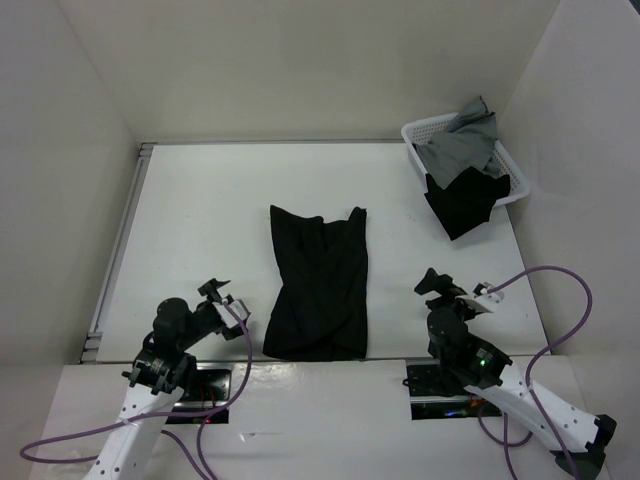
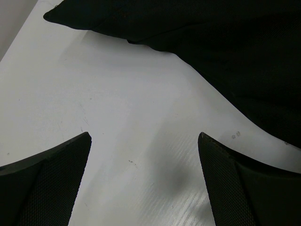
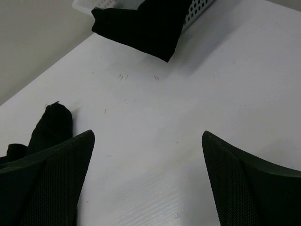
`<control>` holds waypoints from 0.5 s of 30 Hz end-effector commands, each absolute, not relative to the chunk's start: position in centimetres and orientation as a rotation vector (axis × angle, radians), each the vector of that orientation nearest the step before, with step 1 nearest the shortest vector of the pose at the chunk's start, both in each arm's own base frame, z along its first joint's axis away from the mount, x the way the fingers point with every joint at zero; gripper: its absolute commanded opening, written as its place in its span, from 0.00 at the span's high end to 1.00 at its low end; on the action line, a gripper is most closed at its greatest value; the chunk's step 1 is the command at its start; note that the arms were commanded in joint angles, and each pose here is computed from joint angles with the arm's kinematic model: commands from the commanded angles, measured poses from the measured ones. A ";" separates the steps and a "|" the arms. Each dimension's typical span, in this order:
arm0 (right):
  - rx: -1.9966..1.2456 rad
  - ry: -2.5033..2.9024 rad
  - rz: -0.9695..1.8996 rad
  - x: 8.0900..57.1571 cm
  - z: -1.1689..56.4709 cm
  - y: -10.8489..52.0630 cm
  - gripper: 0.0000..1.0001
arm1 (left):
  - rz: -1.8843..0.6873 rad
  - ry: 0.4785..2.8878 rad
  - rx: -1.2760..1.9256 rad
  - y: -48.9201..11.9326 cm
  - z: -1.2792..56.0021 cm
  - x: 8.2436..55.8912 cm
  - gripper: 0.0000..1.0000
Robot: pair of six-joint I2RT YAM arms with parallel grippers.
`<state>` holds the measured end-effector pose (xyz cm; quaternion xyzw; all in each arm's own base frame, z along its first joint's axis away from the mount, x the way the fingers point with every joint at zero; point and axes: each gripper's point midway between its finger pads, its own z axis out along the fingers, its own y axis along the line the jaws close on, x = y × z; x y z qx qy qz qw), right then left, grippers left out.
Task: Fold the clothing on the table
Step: Flatten the skirt out
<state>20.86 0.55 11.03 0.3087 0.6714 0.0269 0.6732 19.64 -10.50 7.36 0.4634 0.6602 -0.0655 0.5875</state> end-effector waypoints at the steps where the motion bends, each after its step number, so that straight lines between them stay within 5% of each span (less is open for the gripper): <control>1: 0.811 1.395 0.136 20.7 13.8 -0.4 0.02 | -0.128 1.409 1.083 -11.0 9.7 19.5 0.00; 15: 0.691 1.365 0.170 20.1 21.0 -0.7 0.02 | 0.055 1.291 0.442 -5.2 21.3 22.8 0.00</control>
